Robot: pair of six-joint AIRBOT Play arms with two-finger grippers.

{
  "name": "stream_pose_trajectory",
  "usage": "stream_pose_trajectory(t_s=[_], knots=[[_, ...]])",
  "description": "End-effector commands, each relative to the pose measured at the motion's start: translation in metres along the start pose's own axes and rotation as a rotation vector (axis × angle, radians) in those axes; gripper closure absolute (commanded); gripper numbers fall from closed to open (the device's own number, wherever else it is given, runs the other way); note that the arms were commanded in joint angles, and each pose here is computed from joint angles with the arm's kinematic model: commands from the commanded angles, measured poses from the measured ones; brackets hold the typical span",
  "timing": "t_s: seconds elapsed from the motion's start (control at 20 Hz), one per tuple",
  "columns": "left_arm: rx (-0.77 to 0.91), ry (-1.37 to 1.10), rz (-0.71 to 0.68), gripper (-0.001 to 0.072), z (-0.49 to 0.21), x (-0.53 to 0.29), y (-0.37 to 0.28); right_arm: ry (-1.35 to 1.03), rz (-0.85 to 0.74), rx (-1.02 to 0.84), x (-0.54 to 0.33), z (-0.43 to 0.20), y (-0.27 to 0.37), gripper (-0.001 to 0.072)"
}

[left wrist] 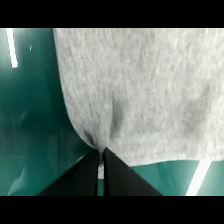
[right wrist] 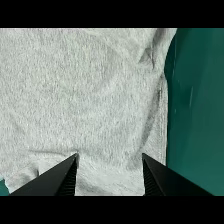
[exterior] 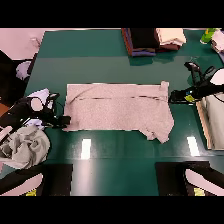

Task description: Fold the shirts.

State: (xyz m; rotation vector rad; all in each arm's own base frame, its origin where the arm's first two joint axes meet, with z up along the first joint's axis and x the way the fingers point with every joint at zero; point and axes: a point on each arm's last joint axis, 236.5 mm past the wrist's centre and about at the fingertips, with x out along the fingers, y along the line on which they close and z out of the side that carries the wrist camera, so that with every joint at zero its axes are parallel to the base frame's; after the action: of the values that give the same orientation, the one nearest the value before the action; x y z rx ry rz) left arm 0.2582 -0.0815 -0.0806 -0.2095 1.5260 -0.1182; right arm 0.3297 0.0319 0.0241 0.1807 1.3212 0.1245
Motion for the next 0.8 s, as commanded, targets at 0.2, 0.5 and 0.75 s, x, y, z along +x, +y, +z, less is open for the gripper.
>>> stream_pose_trajectory(t_s=[0.2, 0.5, 0.75], knots=[[0.082, -0.057, -0.028, 0.0679, 0.021, -0.031, -0.015, 0.177, -0.074, 0.013, 0.015, -0.056, -0.025, 0.0251], [0.092, -0.065, -0.031, 0.0679, 0.023, -0.032, -0.016, 0.307, 0.036, 0.235, 0.058, -0.128, -0.028, 0.0251], [0.093, -0.052, -0.030, 0.0679, 0.019, -0.031, -0.015, 0.370, 0.060, 0.226, 0.085, -0.144, -0.010, 0.0265]])
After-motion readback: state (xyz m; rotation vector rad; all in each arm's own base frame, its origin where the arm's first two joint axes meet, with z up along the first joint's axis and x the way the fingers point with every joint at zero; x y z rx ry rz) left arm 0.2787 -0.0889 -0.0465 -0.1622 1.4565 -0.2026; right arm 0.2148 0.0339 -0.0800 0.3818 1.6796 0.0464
